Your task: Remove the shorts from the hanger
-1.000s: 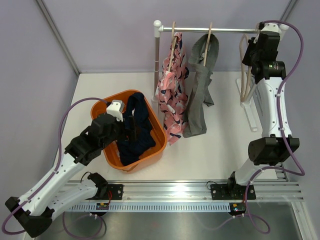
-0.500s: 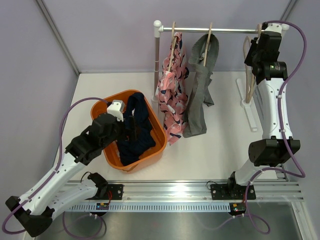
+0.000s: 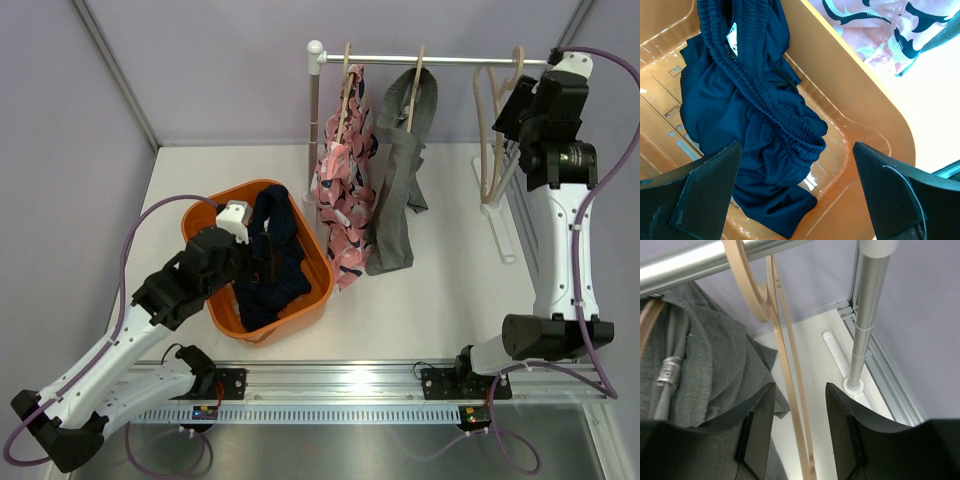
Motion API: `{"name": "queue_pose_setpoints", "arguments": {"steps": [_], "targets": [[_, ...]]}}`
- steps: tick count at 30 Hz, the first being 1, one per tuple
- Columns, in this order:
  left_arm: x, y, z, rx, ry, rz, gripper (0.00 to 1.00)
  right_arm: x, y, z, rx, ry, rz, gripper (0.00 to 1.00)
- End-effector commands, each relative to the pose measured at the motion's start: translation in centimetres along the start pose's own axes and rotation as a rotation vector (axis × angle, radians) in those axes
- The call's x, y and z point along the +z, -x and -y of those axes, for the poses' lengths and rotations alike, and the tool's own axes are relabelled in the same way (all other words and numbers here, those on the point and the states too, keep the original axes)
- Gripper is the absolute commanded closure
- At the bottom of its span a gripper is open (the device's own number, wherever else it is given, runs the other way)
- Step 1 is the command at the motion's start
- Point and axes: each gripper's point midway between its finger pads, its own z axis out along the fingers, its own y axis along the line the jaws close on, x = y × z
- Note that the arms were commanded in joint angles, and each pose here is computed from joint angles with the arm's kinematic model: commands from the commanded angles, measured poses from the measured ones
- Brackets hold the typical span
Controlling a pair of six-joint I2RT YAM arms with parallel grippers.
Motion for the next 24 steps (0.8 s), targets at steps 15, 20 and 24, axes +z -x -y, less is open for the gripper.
{"name": "queue_pose_setpoints", "arguments": {"steps": [15, 20, 24], "targets": [[0.8, -0.2, 0.9, 0.016, -0.038, -0.016, 0.01, -7.8, 0.5, -14.9, 0.040, 0.440, 0.021, 0.43], [0.5, 0.2, 0.9, 0.025, -0.047, 0.005, 0.01, -4.4, 0.7, -17.0, 0.075, 0.439, 0.045, 0.42], [0.2, 0.7, 0.4, 0.028, -0.020, 0.034, 0.01, -2.6, 0.0, -18.8, 0.082, 0.477, 0.038, 0.41]]}}
